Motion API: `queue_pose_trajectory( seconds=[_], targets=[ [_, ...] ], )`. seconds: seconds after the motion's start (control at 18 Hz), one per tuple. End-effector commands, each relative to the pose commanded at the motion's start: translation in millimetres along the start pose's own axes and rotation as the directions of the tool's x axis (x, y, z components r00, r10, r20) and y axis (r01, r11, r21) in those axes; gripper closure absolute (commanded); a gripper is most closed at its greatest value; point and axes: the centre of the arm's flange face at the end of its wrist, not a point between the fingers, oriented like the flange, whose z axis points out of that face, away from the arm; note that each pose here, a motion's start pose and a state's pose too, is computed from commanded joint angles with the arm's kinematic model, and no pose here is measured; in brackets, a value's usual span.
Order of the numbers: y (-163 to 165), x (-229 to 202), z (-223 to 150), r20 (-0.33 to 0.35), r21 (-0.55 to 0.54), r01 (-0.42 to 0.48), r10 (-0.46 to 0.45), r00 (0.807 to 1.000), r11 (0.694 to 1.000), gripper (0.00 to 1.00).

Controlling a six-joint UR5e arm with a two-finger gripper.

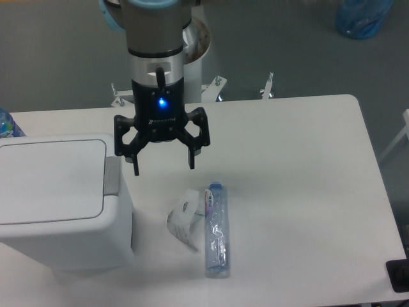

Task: Open the trash can

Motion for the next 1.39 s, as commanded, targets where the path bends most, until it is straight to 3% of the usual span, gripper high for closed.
queue_pose_trajectory(
  seconds=[1.39],
  targets=[
    [9,15,19,-0.013,-0.039,-0.021,0.020,1.000,0.999,0.00]
  ],
)
